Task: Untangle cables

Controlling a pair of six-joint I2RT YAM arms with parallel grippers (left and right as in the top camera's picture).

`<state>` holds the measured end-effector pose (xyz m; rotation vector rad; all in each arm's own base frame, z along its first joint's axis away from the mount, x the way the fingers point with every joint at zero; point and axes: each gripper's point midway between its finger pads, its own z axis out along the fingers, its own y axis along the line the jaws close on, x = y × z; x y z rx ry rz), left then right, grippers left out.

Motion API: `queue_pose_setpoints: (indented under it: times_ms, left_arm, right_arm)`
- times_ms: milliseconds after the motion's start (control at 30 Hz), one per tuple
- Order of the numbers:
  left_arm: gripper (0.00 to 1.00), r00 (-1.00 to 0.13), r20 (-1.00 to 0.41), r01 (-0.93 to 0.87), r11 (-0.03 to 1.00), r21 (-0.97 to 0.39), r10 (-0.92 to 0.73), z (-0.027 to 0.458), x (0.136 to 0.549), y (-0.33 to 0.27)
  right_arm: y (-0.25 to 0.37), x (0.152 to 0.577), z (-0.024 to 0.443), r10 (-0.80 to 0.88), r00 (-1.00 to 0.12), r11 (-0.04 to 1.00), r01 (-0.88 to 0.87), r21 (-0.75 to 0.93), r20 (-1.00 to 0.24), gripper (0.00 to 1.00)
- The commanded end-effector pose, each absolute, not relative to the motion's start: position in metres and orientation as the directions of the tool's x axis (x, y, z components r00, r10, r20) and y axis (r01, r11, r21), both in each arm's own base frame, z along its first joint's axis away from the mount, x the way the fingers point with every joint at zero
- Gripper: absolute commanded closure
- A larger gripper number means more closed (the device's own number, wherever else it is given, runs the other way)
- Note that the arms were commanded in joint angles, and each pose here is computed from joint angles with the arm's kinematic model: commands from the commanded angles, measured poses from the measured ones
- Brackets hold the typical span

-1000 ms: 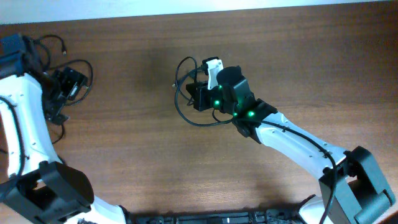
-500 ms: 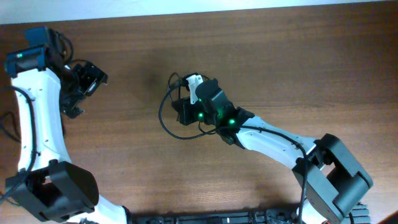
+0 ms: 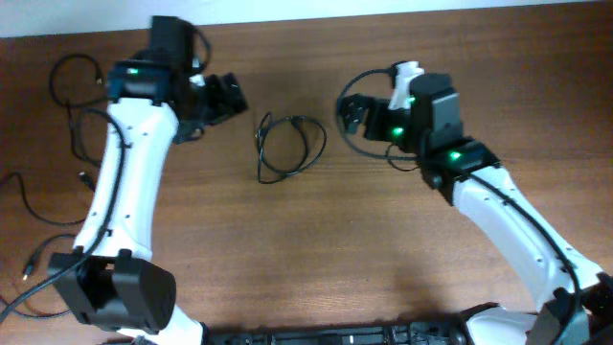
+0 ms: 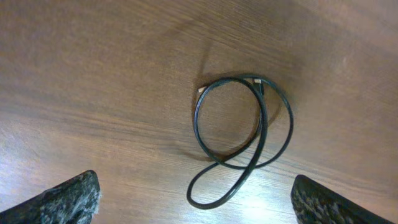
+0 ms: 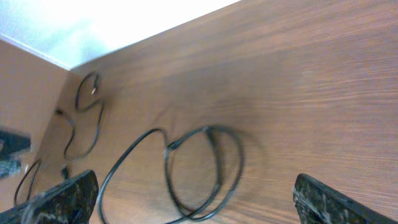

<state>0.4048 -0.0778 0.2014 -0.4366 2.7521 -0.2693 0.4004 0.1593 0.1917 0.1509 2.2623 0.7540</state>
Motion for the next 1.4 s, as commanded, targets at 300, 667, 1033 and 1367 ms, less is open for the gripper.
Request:
queue_pose_setpoints:
  times_ms: [300,667,1033,1367]
  left_arm:
    - [0.16,-0.977,-0.202,-0.066,0.998,0.018,-0.061,0.102,0.401,-0.146]
    - [1.00,-0.854,-0.518,-0.251,0.911,0.326,-0.050,0.175,0.473,-0.063]
    - [1.00,-0.700,-0.640,-0.447,0.893,0.048,-0.316,0.153,0.547,0.030]
    - [0.26,-0.812,-0.525,-0.282,0.959,-0.029,-0.255,0.113,0.549,-0.001]
  right_arm:
    - [0.118,0.353,0.135,0.332,-0.865,0.865,0.121,0.486,-0.375,0.01]
    - [0.118,0.353,0.135,0.332,-0.865,0.865,0.121,0.486,-0.375,0.01]
    - [0.118,0.353,0.135,0.332,-0.865,0.865,0.122,0.486,-0.375,0.01]
    - [0.118,0.353,0.135,0.332,-0.865,0.865,0.122,0.486,-0.375,0.01]
